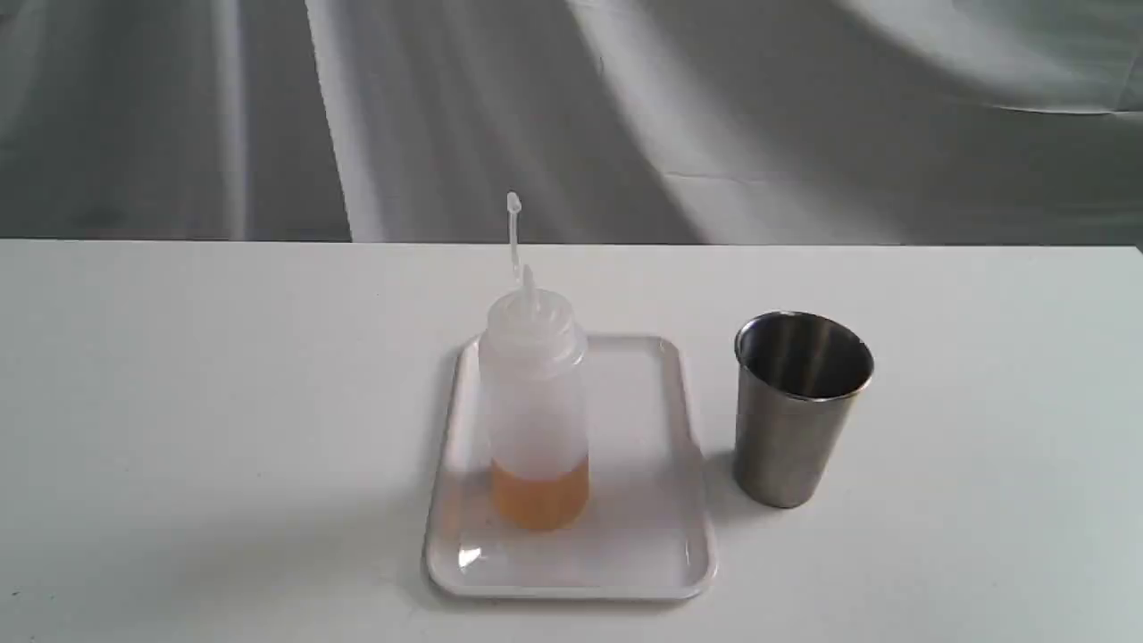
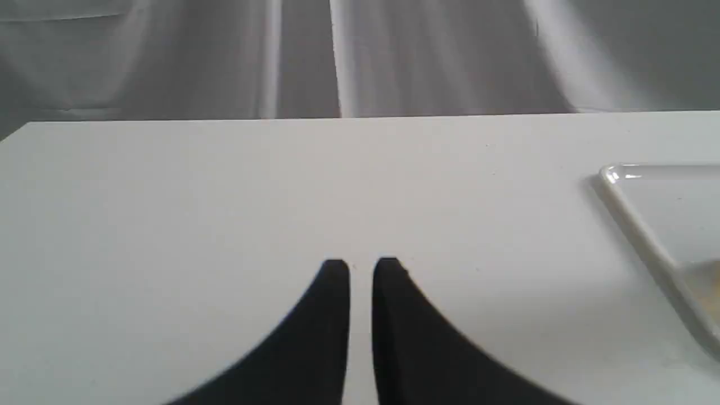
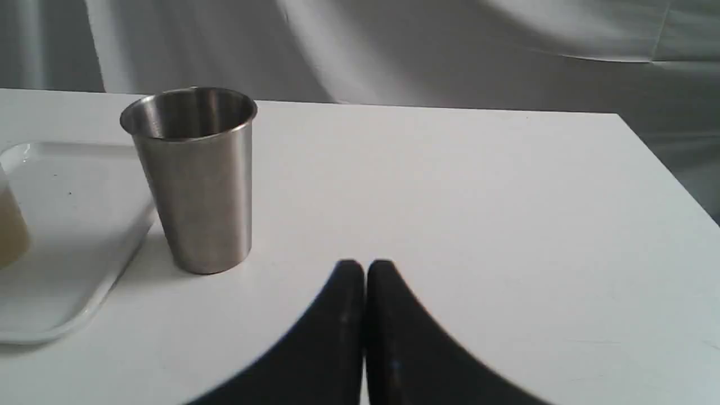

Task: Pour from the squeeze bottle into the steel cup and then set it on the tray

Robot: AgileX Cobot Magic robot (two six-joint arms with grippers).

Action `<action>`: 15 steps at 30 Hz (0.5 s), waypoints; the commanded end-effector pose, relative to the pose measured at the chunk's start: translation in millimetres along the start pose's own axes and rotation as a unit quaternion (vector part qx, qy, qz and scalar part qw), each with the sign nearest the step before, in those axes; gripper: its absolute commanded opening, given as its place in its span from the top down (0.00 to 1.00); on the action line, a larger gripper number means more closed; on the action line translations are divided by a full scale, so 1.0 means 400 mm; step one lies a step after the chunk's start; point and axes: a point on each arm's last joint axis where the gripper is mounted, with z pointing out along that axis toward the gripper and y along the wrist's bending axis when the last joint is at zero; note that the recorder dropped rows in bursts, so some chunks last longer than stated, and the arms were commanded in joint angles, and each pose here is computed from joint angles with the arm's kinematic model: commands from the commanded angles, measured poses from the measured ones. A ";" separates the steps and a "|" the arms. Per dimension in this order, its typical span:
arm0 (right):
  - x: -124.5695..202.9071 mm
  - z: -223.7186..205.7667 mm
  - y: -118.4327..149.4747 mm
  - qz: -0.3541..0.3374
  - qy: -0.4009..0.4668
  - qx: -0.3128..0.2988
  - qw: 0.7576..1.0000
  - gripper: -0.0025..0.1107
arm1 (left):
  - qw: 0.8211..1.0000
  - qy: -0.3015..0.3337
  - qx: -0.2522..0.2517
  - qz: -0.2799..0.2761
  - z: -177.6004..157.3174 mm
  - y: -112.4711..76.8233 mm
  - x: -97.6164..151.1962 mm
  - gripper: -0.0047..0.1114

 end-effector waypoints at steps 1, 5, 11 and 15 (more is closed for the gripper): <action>0.004 0.000 -0.001 -0.004 0.003 0.004 1.000 0.98 | 1.000 -0.003 0.004 -0.002 0.001 -0.001 0.002 0.89; 0.012 0.000 0.002 -0.006 0.019 -0.003 1.000 0.98 | 1.000 -0.003 0.004 0.000 0.001 -0.001 0.002 0.89; 0.012 0.000 -0.004 -0.005 0.020 0.011 1.000 0.98 | 1.000 -0.003 0.004 0.000 0.001 -0.001 0.002 0.89; 0.012 -0.001 -0.015 0.013 0.020 0.036 0.999 0.98 | 1.000 -0.003 0.004 -0.001 0.001 -0.001 0.002 0.89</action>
